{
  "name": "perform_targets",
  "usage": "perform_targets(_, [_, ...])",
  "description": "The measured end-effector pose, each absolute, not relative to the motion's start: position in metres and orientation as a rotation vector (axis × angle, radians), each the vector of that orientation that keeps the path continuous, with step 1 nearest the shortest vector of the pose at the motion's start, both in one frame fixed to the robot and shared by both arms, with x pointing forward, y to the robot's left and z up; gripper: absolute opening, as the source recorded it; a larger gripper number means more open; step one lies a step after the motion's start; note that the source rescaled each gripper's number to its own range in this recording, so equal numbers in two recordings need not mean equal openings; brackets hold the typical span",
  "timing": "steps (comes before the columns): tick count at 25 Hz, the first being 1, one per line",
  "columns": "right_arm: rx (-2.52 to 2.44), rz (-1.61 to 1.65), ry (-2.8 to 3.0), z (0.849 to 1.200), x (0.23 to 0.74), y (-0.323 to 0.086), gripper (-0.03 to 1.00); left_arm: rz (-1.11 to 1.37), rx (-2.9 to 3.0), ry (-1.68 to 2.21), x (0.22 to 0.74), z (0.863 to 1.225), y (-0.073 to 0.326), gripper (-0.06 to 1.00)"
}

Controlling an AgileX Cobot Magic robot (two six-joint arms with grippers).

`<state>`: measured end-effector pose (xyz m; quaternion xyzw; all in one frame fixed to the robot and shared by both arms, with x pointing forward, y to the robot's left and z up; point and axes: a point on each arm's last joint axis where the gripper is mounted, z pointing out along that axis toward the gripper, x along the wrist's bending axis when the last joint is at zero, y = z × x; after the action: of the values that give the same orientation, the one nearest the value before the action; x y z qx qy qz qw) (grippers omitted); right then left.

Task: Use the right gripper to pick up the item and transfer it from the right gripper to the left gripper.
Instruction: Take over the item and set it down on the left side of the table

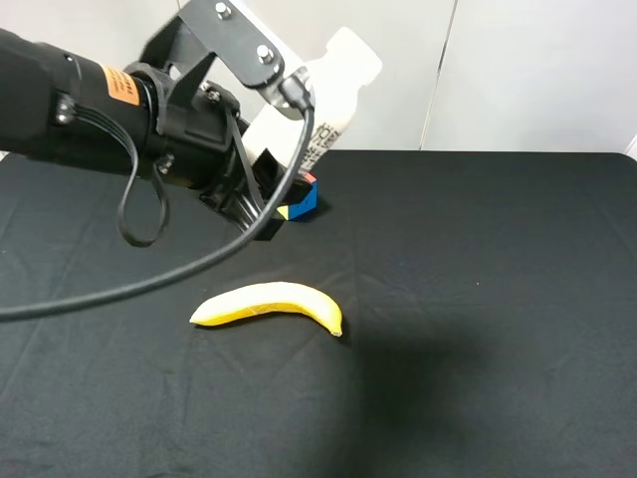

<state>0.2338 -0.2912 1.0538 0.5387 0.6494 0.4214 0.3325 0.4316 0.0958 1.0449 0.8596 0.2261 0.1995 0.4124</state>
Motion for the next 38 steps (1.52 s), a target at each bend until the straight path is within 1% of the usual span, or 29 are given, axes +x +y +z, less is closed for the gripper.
perform_targets(3, [1.407,1.101,1.696,1.054,0.234,-0.291,1.00,0.483,2.162,0.642,0.433,1.053,0.109,0.02])
perform_targets(6, [1.407,1.102,1.697,1.054,0.234,-0.291,1.00,0.468,2.177,0.723,0.438,1.069,0.127,0.02])
perform_targets(12, [1.407,1.102,1.697,1.054,0.234,-0.291,1.00,0.451,2.197,0.944,0.452,1.097,0.171,0.02])
perform_targets(17, [1.407,1.102,1.697,1.054,0.234,-0.291,1.00,0.444,2.174,1.234,0.464,1.096,0.211,0.02])
perform_targets(22, [1.408,1.104,1.697,1.054,0.234,-0.291,1.00,0.504,2.124,1.466,0.472,1.092,0.247,0.02])
perform_targets(25, [1.408,1.105,1.698,1.054,0.234,-0.291,1.00,0.500,2.099,1.572,0.472,1.079,0.264,0.02])
perform_targets(30, [1.408,1.105,1.698,1.054,0.234,-0.291,1.00,0.455,2.089,1.715,0.463,1.044,0.284,0.02])
perform_targets(38, [1.408,1.105,1.698,1.054,0.234,-0.291,1.00,0.405,2.085,1.804,0.443,0.995,0.289,0.02])
